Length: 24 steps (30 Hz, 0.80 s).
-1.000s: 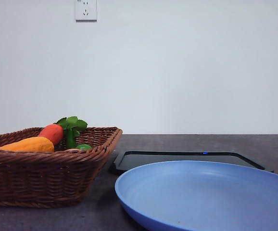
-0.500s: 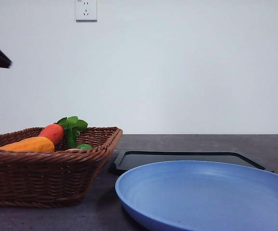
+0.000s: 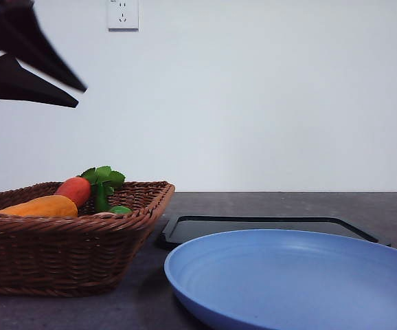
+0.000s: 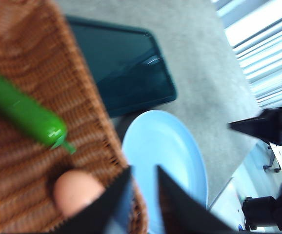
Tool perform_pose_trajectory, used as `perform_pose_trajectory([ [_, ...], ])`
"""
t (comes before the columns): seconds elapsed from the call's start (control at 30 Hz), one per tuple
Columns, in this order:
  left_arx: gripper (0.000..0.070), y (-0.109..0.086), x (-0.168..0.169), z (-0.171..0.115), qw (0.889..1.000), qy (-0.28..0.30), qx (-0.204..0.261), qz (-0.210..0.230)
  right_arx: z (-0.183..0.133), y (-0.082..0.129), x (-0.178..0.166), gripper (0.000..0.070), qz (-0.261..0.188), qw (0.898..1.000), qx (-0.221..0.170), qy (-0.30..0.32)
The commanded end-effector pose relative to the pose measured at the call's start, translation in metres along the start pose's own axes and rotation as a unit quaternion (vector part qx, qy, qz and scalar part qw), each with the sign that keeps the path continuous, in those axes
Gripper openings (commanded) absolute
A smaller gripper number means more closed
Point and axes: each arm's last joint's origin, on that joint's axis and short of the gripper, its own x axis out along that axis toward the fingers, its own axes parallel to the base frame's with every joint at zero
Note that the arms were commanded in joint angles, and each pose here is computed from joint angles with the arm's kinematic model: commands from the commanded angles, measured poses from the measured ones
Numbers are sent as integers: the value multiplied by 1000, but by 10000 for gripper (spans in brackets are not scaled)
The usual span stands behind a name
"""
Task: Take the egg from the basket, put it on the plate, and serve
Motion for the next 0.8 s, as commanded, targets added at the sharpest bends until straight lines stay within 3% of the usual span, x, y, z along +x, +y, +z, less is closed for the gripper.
perform_pose_trajectory([
  [0.0, 288, -3, 1, 5, 1000, -7, 0, -3, -1, -2, 8, 221, 0, 1000, -8, 18],
  [0.27, 312, -4, 2, 7, 1000, -14, 2, -5, -4, -8, 45, 222, 7, 998, -6, 64],
  [0.57, 312, -3, 2, 7, 1000, -13, 3, -5, -2, 0, 77, 205, 35, 994, -6, 100],
  [0.77, 312, -3, 2, 6, 1000, -12, 2, -4, -3, 1, 85, 13, 27, 994, -4, 108],
])
